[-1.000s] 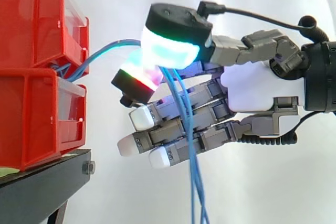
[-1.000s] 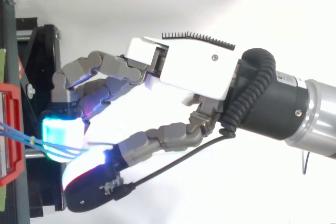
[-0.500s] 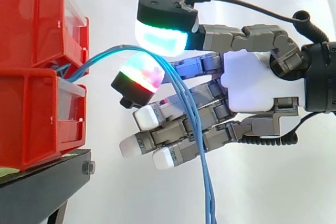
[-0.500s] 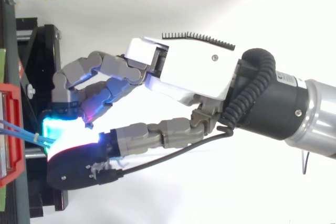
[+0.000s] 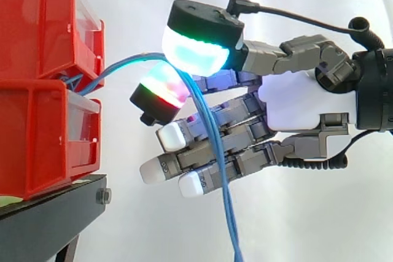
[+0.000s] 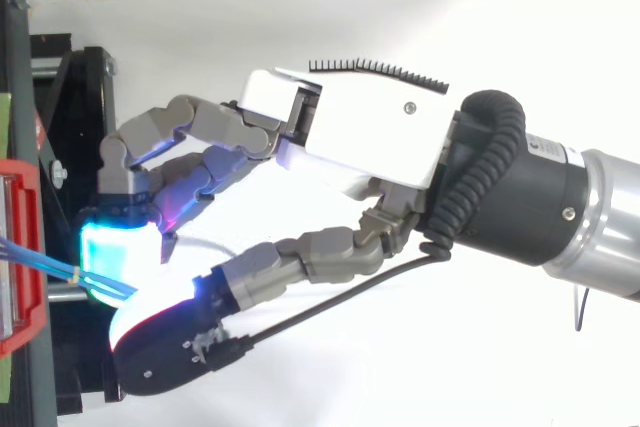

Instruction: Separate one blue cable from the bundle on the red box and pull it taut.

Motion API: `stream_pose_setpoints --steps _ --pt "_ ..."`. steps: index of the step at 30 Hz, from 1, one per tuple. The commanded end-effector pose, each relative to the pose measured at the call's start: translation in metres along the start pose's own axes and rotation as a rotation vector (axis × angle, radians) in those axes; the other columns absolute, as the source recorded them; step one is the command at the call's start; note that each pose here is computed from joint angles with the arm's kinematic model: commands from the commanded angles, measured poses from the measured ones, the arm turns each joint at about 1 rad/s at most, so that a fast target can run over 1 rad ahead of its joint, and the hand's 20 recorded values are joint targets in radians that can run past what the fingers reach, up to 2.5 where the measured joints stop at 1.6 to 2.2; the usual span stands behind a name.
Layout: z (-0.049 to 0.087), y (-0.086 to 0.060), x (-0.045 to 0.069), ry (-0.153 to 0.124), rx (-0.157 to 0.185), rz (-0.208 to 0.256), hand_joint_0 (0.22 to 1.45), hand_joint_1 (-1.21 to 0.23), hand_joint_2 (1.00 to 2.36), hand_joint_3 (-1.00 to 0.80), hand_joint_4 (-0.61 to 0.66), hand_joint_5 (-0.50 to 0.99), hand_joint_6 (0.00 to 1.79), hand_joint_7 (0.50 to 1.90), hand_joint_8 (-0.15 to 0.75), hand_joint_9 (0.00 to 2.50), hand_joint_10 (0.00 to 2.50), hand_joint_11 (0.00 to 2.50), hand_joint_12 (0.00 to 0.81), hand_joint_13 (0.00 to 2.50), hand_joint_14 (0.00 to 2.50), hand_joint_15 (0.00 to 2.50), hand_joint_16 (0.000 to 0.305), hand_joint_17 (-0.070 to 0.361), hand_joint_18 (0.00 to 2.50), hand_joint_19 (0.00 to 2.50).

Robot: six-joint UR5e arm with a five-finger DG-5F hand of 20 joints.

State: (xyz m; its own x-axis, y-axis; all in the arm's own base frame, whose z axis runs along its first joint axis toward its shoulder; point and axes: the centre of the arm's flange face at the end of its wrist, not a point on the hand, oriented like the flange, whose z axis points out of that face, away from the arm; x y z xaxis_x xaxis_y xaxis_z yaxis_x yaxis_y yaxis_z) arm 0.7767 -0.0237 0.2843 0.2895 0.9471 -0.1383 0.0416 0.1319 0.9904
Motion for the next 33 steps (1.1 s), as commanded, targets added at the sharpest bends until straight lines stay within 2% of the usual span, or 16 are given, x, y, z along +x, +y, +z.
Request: stream_pose_setpoints --steps 1,5,7,12,16,19,21,23,27,28,31,33 --pt "0.0003 -0.0004 -0.0004 -0.001 0.000 0.000 0.77 -0.93 1.00 -0.50 0.07 -0.19 0.92 1.07 0.327 0.87 0.01 0.59 0.381 0.66 0.01 0.22 0.043 0.098 0.72 0.27" --pt "0.0003 -0.0003 -0.0003 0.001 0.000 0.000 0.65 -0.90 1.00 -0.50 0.11 -0.17 0.91 1.07 0.340 0.89 0.01 0.59 0.383 0.66 0.01 0.24 0.043 0.098 0.72 0.30" --pt "0.0003 -0.0004 -0.0004 -0.001 0.000 0.000 0.55 -0.81 1.00 -0.50 0.13 -0.16 0.90 1.09 0.356 0.91 0.01 0.60 0.393 0.67 0.01 0.25 0.046 0.104 0.72 0.31" --pt "-0.0001 -0.0003 0.0008 0.003 0.001 0.002 0.55 -0.64 1.00 -0.49 0.13 -0.14 0.88 1.11 0.366 0.94 0.01 0.59 0.402 0.67 0.01 0.25 0.047 0.105 0.72 0.34" --pt "-0.0005 -0.0007 0.0008 0.005 0.005 0.003 0.57 -0.58 1.01 -0.35 0.11 -0.13 0.85 1.12 0.355 0.94 0.01 0.58 0.397 0.67 0.01 0.26 0.046 0.104 0.70 0.36" --pt "-0.0005 -0.0007 0.0008 0.005 0.005 0.003 0.56 -0.56 1.01 -0.24 0.11 -0.13 0.82 1.05 0.363 0.95 0.01 0.56 0.406 0.67 0.01 0.26 0.048 0.108 0.69 0.36" --pt "-0.0002 -0.0009 -0.0004 0.003 0.005 0.003 0.56 -0.55 1.01 -0.20 0.14 -0.12 0.81 1.01 0.385 0.96 0.01 0.55 0.432 0.68 0.01 0.25 0.053 0.119 0.73 0.33" --pt "-0.0002 -0.0009 -0.0004 0.003 0.005 0.003 0.57 -0.64 1.01 -0.14 0.17 -0.10 0.75 1.02 0.400 0.96 0.01 0.55 0.452 0.69 0.01 0.26 0.057 0.128 0.76 0.32" --pt "-0.0002 -0.0009 -0.0004 0.003 0.005 0.003 0.57 -0.72 1.01 -0.14 0.19 -0.12 0.74 1.01 0.393 0.92 0.01 0.57 0.450 0.67 0.01 0.26 0.057 0.128 0.74 0.31" --pt "0.0001 0.0003 -0.0014 0.004 0.002 0.005 0.57 -0.76 1.01 -0.15 0.19 -0.14 0.77 0.97 0.390 0.91 0.01 0.57 0.451 0.67 0.01 0.26 0.057 0.128 0.74 0.31" --pt "0.0016 0.0020 -0.0018 0.005 -0.002 0.013 0.55 -0.78 1.01 -0.26 0.16 -0.14 0.76 1.04 0.351 0.88 0.01 0.58 0.407 0.64 0.01 0.27 0.048 0.109 0.67 0.37" --pt "0.0018 0.0022 -0.0017 0.005 -0.005 0.022 0.53 -0.77 1.01 -0.34 0.17 -0.14 0.77 1.01 0.355 0.88 0.01 0.58 0.413 0.64 0.01 0.27 0.050 0.112 0.67 0.36"
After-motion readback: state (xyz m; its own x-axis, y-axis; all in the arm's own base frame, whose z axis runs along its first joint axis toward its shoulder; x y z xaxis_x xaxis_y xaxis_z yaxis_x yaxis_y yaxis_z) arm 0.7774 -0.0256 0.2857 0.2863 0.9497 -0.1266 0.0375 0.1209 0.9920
